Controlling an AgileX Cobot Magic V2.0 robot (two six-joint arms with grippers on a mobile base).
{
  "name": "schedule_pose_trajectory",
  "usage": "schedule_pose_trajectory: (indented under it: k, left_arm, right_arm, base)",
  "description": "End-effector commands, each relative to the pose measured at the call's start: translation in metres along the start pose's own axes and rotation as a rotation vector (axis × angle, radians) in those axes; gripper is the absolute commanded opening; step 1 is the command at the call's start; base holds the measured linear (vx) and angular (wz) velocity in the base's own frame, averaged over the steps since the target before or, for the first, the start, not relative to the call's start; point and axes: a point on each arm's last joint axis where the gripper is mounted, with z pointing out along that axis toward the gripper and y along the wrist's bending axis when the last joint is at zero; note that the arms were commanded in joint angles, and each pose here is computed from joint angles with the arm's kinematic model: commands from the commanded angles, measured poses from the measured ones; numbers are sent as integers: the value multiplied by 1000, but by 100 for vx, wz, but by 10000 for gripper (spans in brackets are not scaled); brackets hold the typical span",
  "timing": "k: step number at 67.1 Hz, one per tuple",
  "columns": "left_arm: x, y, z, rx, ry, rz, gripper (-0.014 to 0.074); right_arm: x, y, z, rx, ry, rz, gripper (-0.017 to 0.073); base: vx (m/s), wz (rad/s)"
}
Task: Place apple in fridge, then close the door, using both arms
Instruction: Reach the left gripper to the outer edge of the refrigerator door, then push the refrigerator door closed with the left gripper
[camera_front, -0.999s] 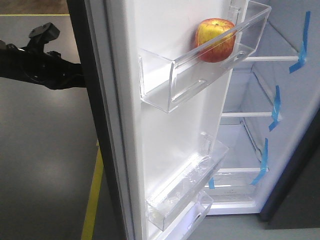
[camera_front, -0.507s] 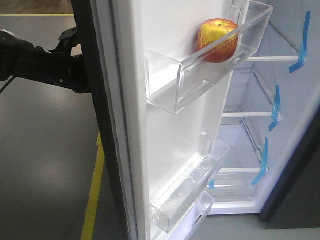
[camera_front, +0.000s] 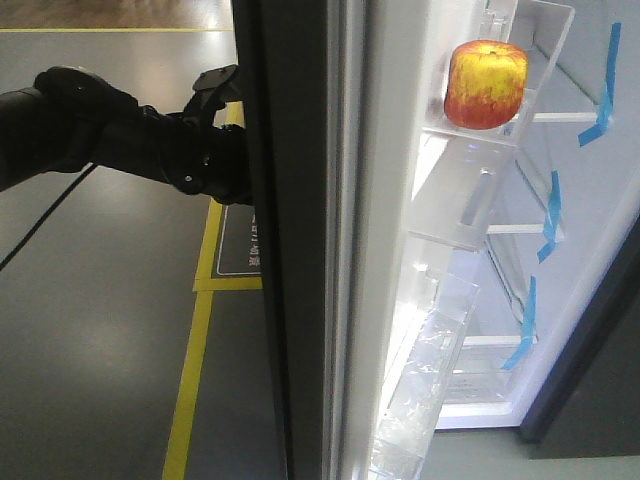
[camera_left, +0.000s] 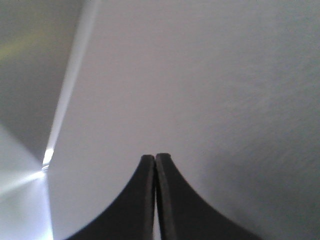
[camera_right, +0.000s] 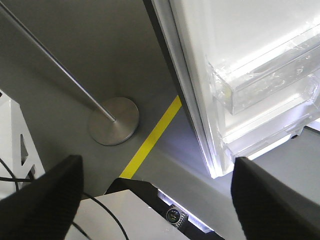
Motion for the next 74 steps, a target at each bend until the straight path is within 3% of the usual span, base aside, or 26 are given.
schedule_pose_trajectory:
  k: [1, 36, 45, 53, 62, 68, 74]
  left_arm:
    - [-19, -36, -9, 77, -111, 18, -6]
    - [-5, -120, 38, 221, -107, 87, -6]
    - [0, -132, 44, 237, -103, 154, -6]
    - [2, -134, 45, 243, -93, 173, -6]
    - [4, -134, 43, 218, -58, 236, -6]
    - [3, -133, 33, 128, -41, 307, -6]
    - [-1, -134, 14, 10, -43, 331, -6]
  right_arm:
    - [-10, 3, -3, -15, -60, 7, 577]
    - [-10, 3, -3, -15, -60, 7, 577]
    - [-10, 3, -3, -15, -60, 7, 577]
    - [-10, 3, -3, -15, -60, 7, 577]
    - [-10, 3, -3, -15, -60, 7, 577]
    - [-10, 3, -3, -15, -60, 7, 577]
    - [-10, 3, -3, -15, -60, 7, 577]
  base:
    - [0, 0]
    - [0, 0]
    - [0, 0]
    - [0, 0]
    - [0, 0]
    - [0, 0]
    - [0, 0]
